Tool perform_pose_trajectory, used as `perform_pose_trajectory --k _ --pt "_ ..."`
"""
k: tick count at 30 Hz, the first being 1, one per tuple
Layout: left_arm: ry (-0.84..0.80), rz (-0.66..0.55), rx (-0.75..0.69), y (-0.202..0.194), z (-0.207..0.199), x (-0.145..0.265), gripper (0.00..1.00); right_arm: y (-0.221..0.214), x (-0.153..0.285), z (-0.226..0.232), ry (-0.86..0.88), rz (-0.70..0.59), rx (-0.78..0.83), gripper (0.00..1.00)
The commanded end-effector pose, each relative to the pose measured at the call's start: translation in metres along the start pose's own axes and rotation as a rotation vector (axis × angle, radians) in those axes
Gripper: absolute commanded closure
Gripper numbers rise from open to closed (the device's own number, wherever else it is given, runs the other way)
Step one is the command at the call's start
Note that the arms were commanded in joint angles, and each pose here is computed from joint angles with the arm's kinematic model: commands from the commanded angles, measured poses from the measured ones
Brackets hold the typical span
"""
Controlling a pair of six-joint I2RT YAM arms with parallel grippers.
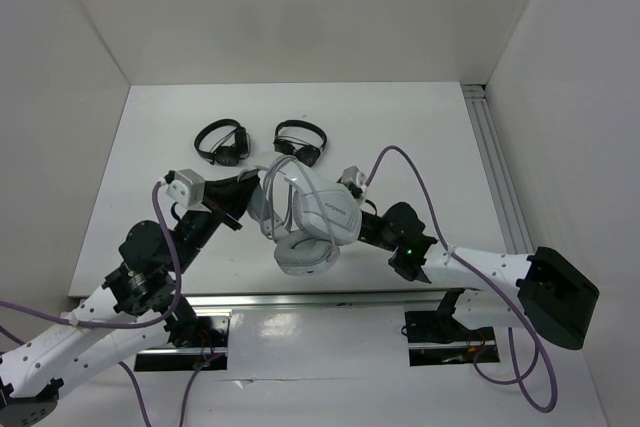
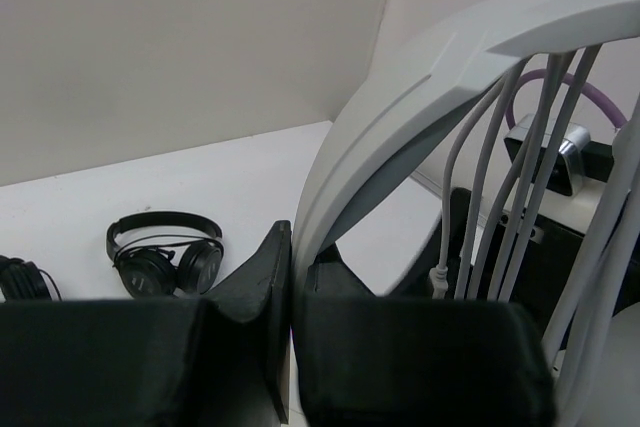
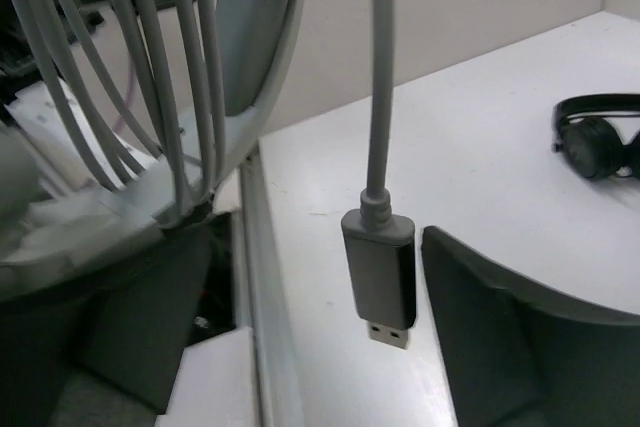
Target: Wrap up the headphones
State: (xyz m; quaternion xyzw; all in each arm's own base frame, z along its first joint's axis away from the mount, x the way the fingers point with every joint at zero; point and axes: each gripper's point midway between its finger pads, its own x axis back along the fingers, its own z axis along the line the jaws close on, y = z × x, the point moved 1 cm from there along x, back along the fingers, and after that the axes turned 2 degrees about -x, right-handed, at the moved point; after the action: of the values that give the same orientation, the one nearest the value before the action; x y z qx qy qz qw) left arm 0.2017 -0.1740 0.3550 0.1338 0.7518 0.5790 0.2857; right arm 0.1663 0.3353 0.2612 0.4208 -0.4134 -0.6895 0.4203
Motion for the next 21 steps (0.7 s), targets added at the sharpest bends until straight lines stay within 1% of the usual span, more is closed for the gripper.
perform_pose_trajectory --k 1,4,7,8,9,11,13,15,17,21 --pt "0.018 -0.17 0.083 0.056 0.0 0.001 1.0 -0.004 -0.002 0.002 0.009 -0.002 0.027 0.0" --pt "0.059 -0.152 0.08 0.051 0.007 0.001 1.0 -0.015 0.002 0.001 -0.003 0.023 0.025 0.0" --pt "0.098 -0.148 0.08 0.052 0.013 0.004 1.0 -0.035 0.011 -0.011 -0.071 0.067 0.014 0.0" --pt "0.11 -0.15 0.081 0.054 0.015 0.004 1.0 -0.033 0.01 -0.007 -0.068 0.057 0.016 0.0" --pt "0.119 -0.15 0.082 0.055 0.017 0.004 1.0 -0.042 0.016 -0.009 -0.075 0.078 0.01 0.0" --pt "0.121 -0.14 0.079 0.052 0.017 0.005 1.0 -0.043 0.018 -0.011 -0.084 0.075 0.01 0.0" --pt "0.13 -0.143 0.08 0.055 0.018 0.005 1.0 -0.04 0.018 -0.011 -0.091 0.063 0.013 0.0" --pt "0.146 -0.162 0.087 0.062 0.021 0.008 1.0 -0.049 0.022 -0.017 -0.115 0.092 0.016 0.0" --pt "0.156 -0.153 0.084 0.061 0.023 0.01 1.0 -0.055 0.027 -0.026 -0.17 0.1 0.013 0.0" --pt "0.185 -0.18 0.095 0.066 0.03 0.018 1.0 -0.071 0.043 -0.037 -0.229 0.112 0.0 0.0"
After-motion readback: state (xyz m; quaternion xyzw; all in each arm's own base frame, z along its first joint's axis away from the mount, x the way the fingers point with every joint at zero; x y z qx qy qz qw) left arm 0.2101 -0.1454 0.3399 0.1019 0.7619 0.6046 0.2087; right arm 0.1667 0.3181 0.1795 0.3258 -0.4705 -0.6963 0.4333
